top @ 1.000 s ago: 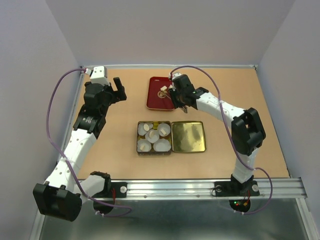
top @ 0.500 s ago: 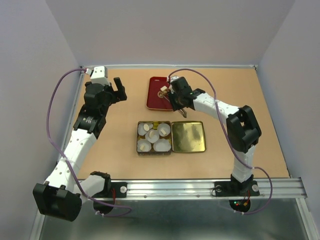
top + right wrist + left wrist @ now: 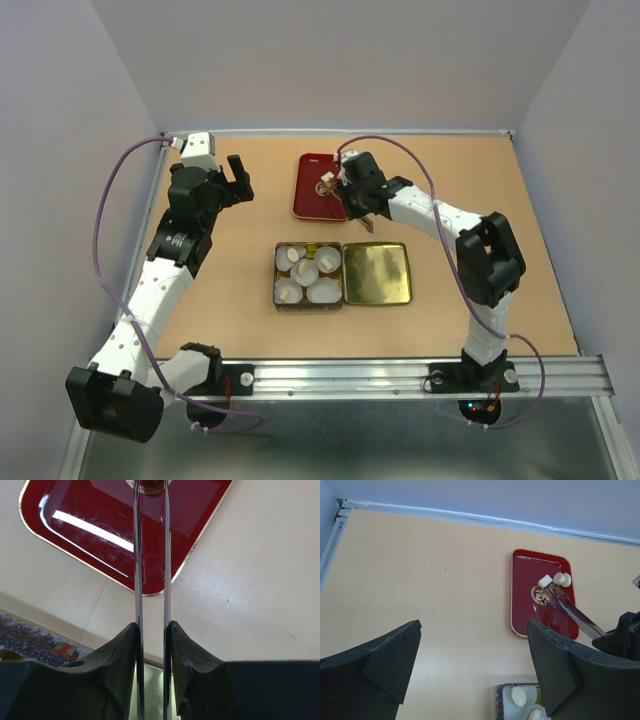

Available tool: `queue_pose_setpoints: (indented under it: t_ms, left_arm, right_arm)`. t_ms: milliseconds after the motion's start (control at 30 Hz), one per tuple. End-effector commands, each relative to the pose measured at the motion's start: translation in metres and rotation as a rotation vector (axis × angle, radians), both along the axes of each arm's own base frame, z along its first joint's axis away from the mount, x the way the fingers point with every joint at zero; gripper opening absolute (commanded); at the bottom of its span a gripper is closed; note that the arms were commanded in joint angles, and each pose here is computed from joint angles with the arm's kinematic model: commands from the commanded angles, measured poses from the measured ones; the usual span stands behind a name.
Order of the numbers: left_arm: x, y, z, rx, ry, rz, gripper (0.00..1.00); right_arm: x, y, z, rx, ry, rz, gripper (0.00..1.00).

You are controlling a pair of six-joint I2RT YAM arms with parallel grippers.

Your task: Pack the chocolate

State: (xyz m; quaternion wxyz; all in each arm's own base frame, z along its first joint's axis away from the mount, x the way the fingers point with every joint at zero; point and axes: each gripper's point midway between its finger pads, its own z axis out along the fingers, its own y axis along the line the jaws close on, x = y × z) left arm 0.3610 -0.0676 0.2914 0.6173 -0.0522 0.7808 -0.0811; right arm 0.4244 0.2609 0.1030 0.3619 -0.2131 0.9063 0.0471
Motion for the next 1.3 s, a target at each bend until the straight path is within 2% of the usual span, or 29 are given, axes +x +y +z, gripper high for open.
queue_pose_setpoints:
  t_ms: [0,333,467,933,1100,1267]
  left_arm:
    - [-0.001,-0.001,0.037,-0.013,-0.098,-0.006,0.99]
    - [0.000,-0.001,0.036,-0.014,-0.093,-0.008,0.99]
    - [0.000,-0.001,0.035,-0.010,-0.092,-0.006,0.99]
    - [0.005,-0.002,0.030,-0.006,-0.076,-0.003,0.99]
    - [0.005,-0.001,0.029,-0.003,-0.073,0.003,0.99]
    - [0.004,-0.001,0.030,-0.004,-0.075,0.001,0.99]
  right_arm:
    - [0.003,0.003,0.077,0.119,-0.152,0.016,0.31]
    - [-0.048,-0.001,0.109,0.244,-0.128,0.097,0.31]
    - [-0.091,0.008,0.119,0.337,-0.041,0.213,0.31]
    - [-0.212,-0.006,0.119,0.391,0.339,0.414,0.32]
    - [-0.239,-0.005,0.126,0.419,0.439,0.448,0.32]
    - [-0.253,-0.012,0.127,0.409,0.518,0.408,0.32]
